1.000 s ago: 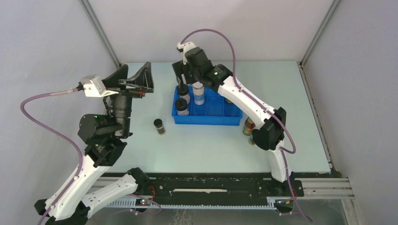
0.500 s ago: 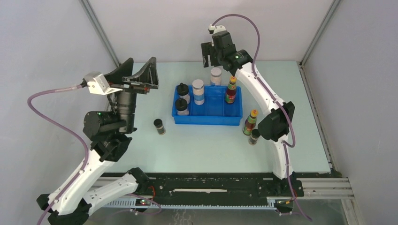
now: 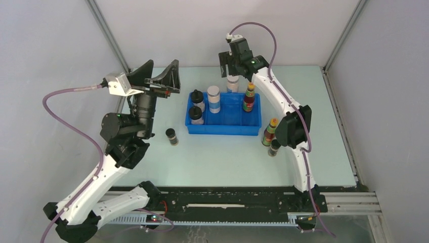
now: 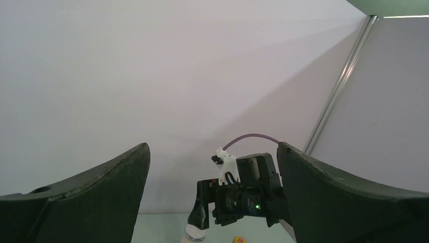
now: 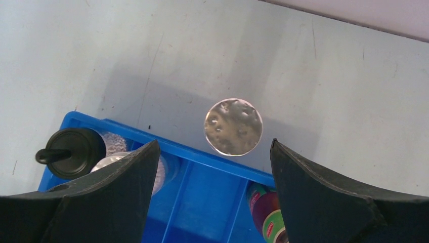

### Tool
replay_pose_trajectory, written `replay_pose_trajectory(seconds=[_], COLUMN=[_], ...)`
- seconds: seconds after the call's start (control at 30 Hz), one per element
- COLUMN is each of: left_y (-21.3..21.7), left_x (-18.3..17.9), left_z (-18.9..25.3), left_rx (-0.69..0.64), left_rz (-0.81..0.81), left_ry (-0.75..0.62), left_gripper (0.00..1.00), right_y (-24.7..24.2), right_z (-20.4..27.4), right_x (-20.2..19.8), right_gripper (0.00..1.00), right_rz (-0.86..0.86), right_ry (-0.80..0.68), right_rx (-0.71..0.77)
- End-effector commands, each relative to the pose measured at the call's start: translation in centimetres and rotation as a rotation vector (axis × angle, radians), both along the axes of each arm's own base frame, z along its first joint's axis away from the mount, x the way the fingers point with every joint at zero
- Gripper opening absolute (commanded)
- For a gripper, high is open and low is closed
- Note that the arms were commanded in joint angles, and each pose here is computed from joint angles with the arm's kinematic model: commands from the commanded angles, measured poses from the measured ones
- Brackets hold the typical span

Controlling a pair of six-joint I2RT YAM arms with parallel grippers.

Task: Organize the condiment bottles
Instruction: Pick up the bottle from the center of the board.

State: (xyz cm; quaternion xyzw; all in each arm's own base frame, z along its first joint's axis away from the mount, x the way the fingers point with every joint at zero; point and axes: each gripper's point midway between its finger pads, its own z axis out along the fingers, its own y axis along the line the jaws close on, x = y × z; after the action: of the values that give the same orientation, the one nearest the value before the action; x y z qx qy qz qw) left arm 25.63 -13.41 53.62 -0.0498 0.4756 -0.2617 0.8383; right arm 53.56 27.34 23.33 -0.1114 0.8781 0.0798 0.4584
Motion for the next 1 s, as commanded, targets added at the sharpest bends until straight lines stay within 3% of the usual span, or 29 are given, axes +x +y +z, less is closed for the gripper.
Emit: replay_pose_trajectory(seconds=[0.0, 0.97], left_y=[0.4, -0.7], left_x=[-0.9, 0.6], left_z=[2.3, 2.0], left_rx=[-0.028, 0.012], left_rz=[-0.004, 0.017], left_ry=[-0.066, -0.063], left_gripper=[1.00, 1.00], right_y=[-0.8, -1.1], right_z=[0.4, -5.2], right_x=[1.2, 2.7], right_gripper=[0.89, 0.89], right_rz=[-0.014, 0.004], right_ry=[-0.013, 0.091], right_rx=[0.031, 0.045])
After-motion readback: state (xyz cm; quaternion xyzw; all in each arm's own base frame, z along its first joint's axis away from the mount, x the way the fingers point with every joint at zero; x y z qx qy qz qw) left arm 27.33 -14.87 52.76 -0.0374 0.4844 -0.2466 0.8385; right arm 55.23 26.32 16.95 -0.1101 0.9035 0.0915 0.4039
